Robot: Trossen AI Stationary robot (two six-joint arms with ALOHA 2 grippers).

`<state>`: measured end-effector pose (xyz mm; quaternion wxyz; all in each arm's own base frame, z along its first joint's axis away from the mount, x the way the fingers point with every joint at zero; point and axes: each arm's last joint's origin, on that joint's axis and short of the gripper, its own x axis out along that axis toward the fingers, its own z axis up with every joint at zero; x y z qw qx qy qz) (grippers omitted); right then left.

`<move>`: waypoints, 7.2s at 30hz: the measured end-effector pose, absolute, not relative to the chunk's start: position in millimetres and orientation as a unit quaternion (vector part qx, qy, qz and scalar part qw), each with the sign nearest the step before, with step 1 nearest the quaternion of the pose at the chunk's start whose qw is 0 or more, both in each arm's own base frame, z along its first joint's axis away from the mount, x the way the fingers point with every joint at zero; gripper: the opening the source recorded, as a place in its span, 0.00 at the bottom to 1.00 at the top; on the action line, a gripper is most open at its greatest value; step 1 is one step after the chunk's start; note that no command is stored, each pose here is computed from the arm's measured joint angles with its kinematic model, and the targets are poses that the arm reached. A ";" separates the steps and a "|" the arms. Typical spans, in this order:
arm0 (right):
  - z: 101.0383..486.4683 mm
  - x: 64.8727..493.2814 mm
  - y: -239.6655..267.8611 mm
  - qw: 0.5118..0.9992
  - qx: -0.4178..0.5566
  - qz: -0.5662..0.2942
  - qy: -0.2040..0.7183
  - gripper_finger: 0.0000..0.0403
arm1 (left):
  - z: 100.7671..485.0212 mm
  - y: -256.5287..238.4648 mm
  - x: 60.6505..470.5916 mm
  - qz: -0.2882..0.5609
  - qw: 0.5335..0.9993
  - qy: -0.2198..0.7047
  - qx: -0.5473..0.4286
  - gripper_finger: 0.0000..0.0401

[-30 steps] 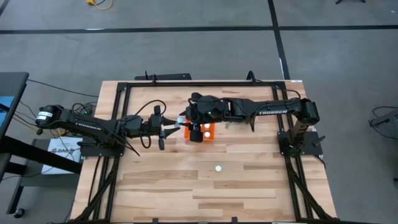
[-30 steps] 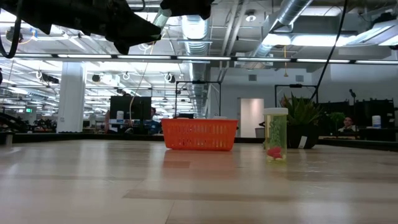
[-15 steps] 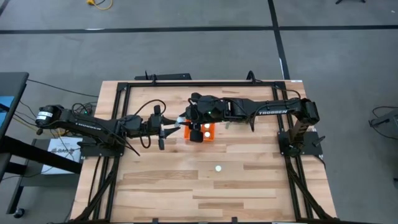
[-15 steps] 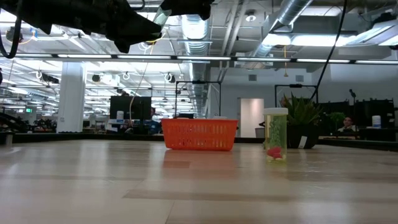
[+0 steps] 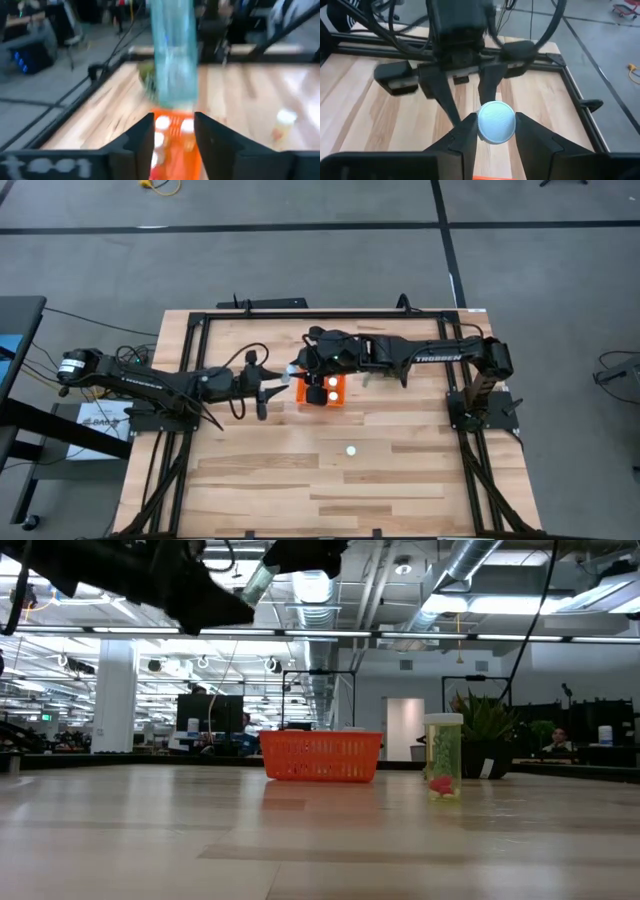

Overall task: Pick and place pill bottles into a basket
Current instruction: Put the blue pill bottle into the orange bin, then put the yellow pill bottle into the orange bin

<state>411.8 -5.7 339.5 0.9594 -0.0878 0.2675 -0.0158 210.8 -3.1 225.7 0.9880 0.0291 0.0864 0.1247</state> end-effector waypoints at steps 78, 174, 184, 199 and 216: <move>192.3 391.5 -15.9 0.882 -0.077 -0.079 0.457 0.28 | 179.1 2.3 136.5 0.263 0.955 0.135 -0.037 0.69; 197.2 333.0 142.0 0.802 -0.033 -0.035 0.595 0.53 | 173.7 3.4 133.8 0.283 0.945 0.160 -0.024 0.69; 197.6 331.8 144.7 0.800 -0.022 -0.027 0.599 0.53 | 173.8 3.6 133.7 0.286 0.944 0.160 -0.021 0.69; 199.8 332.8 145.1 0.803 -0.031 -0.018 0.596 0.53 | 173.9 3.8 133.6 0.290 0.943 0.159 -0.020 0.69; 198.8 332.3 156.5 0.809 -0.013 -0.004 0.588 0.53 | 173.9 3.8 133.6 0.291 0.943 0.158 -0.024 0.69</move>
